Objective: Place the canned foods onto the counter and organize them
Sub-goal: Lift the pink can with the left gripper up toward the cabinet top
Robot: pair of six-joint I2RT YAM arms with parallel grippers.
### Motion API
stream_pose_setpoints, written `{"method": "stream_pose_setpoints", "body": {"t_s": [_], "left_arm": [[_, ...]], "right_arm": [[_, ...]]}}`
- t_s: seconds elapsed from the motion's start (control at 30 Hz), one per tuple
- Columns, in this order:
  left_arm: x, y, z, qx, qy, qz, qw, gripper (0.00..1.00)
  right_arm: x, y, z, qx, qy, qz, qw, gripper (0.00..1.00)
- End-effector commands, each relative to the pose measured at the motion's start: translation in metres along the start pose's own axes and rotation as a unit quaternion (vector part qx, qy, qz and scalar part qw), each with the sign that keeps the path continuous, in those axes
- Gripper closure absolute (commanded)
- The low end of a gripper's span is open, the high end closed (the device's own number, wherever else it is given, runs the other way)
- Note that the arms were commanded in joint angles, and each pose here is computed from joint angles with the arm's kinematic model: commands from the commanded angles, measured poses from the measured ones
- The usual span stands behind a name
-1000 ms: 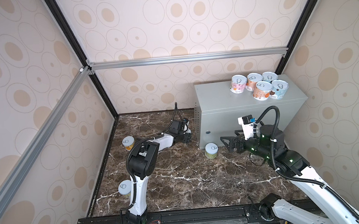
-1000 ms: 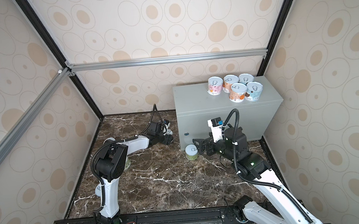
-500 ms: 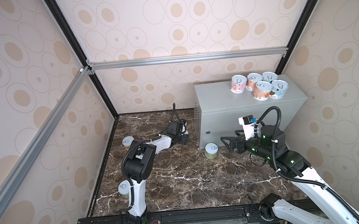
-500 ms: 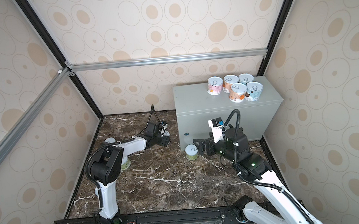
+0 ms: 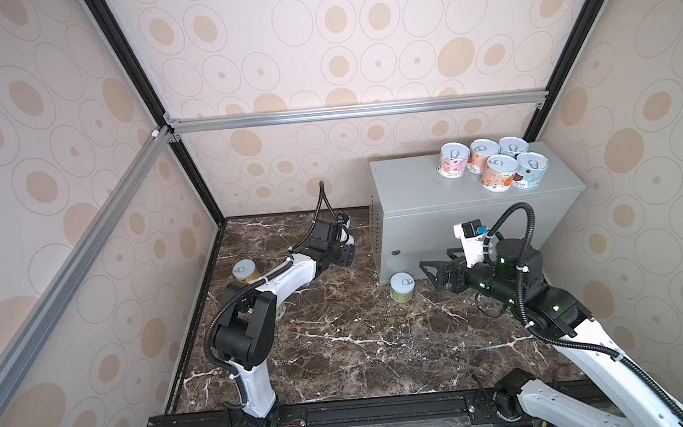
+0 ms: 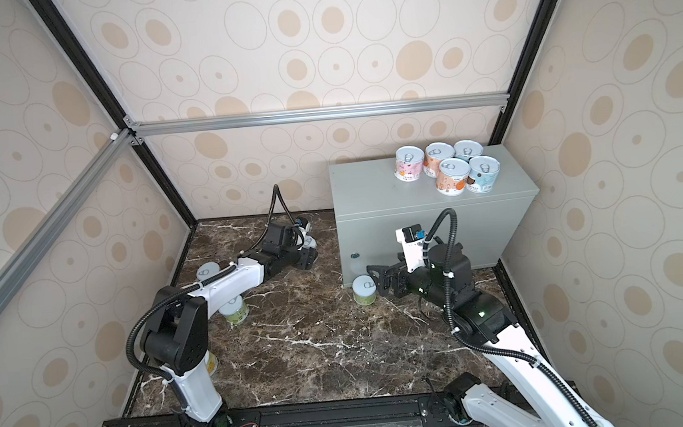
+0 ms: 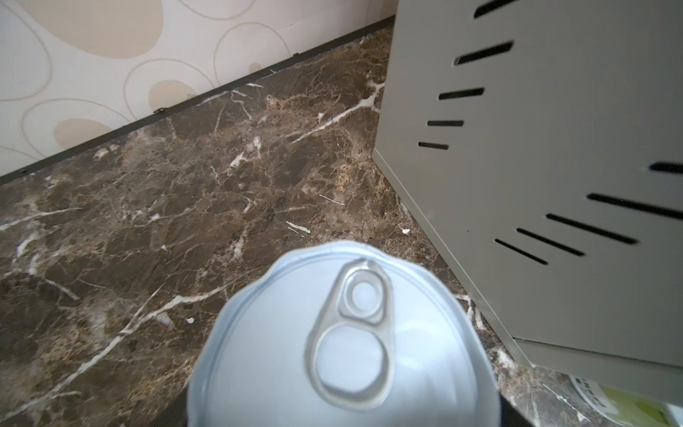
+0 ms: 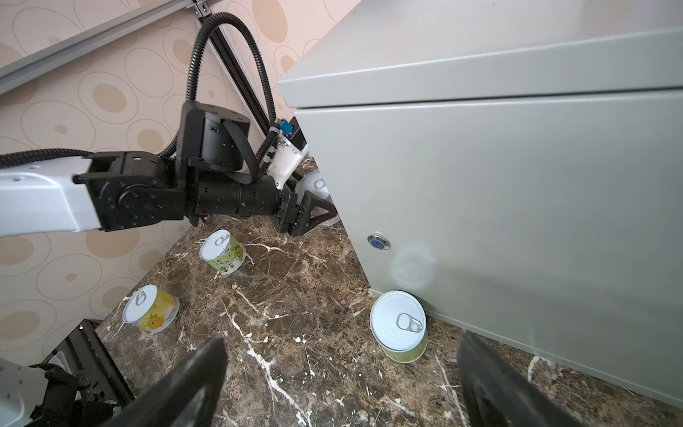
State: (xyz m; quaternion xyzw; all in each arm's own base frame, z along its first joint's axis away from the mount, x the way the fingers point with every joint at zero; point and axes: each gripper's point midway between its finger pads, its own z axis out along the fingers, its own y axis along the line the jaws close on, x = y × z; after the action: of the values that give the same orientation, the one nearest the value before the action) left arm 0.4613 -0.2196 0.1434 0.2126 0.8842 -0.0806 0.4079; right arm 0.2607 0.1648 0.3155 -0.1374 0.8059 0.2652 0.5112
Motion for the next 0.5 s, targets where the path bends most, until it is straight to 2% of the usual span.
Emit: {"method": "stream_pose_setpoints", "body": {"t_s": [0.0, 0.47], "left_arm": [[-0.029, 0.011, -0.034, -0.016, -0.040, -0.018, 0.999, 0.37], [-0.058, 0.018, -0.118, -0.022, -0.066, -0.048, 0.996, 0.36]], "right_arm": [[0.002, 0.004, 0.000, -0.008, 0.003, 0.003, 1.000, 0.01], [0.007, 0.006, 0.006, -0.019, 0.015, 0.011, 1.000, 0.01]]}}
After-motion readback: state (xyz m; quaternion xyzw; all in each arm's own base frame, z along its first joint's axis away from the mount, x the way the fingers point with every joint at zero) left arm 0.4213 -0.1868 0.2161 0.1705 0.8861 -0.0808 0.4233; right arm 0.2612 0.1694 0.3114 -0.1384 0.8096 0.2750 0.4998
